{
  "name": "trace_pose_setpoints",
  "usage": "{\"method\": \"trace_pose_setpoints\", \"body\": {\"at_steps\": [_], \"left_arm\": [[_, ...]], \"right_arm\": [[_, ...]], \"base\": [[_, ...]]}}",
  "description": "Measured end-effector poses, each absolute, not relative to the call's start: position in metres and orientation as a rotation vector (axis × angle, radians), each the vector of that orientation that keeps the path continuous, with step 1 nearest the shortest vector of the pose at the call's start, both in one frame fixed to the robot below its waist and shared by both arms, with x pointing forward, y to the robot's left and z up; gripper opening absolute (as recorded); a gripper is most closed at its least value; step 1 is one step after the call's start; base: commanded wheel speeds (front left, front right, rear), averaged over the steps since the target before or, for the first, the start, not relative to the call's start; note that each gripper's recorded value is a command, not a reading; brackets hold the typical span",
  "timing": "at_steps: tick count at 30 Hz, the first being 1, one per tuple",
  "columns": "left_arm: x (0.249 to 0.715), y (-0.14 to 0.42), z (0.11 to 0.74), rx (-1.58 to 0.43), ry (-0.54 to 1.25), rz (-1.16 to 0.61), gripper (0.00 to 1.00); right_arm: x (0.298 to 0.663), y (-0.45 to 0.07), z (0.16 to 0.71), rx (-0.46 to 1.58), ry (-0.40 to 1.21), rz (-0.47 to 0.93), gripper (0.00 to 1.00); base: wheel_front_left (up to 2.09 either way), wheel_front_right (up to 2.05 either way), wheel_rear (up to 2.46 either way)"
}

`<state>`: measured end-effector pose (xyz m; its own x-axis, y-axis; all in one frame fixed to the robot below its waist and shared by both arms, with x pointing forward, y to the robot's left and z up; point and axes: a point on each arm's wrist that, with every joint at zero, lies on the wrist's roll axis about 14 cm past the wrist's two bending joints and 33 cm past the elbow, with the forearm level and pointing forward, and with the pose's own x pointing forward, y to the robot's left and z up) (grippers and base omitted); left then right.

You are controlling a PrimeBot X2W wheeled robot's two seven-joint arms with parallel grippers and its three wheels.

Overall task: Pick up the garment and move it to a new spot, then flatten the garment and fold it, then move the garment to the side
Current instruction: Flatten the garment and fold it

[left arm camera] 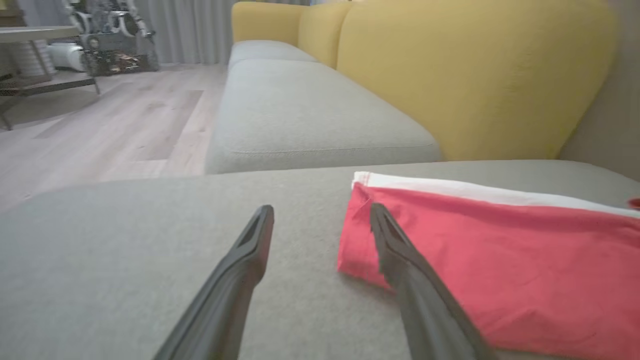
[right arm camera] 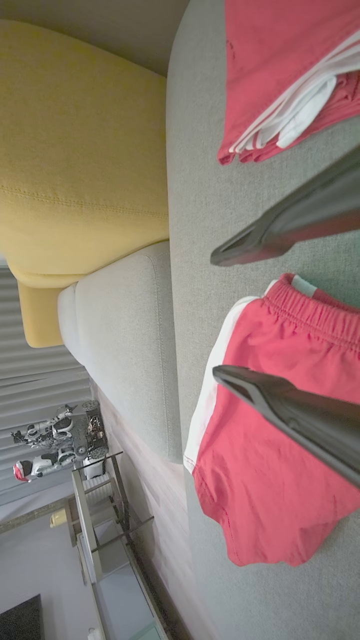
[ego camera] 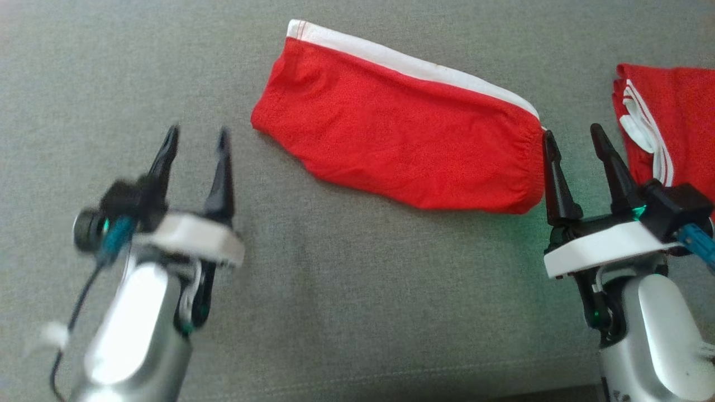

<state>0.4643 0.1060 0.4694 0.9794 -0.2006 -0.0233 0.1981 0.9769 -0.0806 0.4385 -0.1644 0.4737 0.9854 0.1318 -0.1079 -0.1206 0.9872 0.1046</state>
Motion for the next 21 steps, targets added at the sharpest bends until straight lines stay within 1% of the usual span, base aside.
{"method": "trace_pose_setpoints", "body": {"at_steps": [4, 7, 11, 12, 16, 19, 21], "left_arm": [[0.495, 0.079, 0.48, -0.085, 0.036, -0.301, 1.0], [0.509, 0.061, 0.47, -0.094, 0.102, -0.355, 1.0], [0.514, 0.052, 0.428, -0.08, 0.277, -0.387, 1.0], [0.514, 0.052, 0.428, -0.08, 0.277, -0.387, 1.0], [0.513, 0.052, 0.391, -0.048, 0.435, -0.399, 1.0], [0.512, 0.051, 0.374, -0.041, 0.516, -0.398, 1.0], [0.514, 0.048, 0.372, -0.051, 0.533, -0.405, 1.0]], "right_arm": [[0.439, -0.167, 0.471, 0.105, 0.122, 0.119, 1.0], [0.437, -0.171, 0.474, 0.101, 0.117, 0.11, 1.0], [0.431, -0.175, 0.47, 0.115, 0.128, 0.094, 1.0], [0.431, -0.175, 0.47, 0.115, 0.128, 0.094, 1.0], [0.426, -0.183, 0.465, 0.123, 0.144, 0.068, 1.0], [0.424, -0.187, 0.462, 0.127, 0.152, 0.055, 1.0], [0.424, -0.188, 0.461, 0.129, 0.154, 0.051, 1.0]], "base": [[0.0, 0.0, 0.0], [0.0, 0.0, 0.0], [0.0, 0.0, 0.0], [0.0, 0.0, 0.0], [0.0, 0.0, 0.0], [0.0, 0.0, 0.0], [0.0, 0.0, 0.0]]}}
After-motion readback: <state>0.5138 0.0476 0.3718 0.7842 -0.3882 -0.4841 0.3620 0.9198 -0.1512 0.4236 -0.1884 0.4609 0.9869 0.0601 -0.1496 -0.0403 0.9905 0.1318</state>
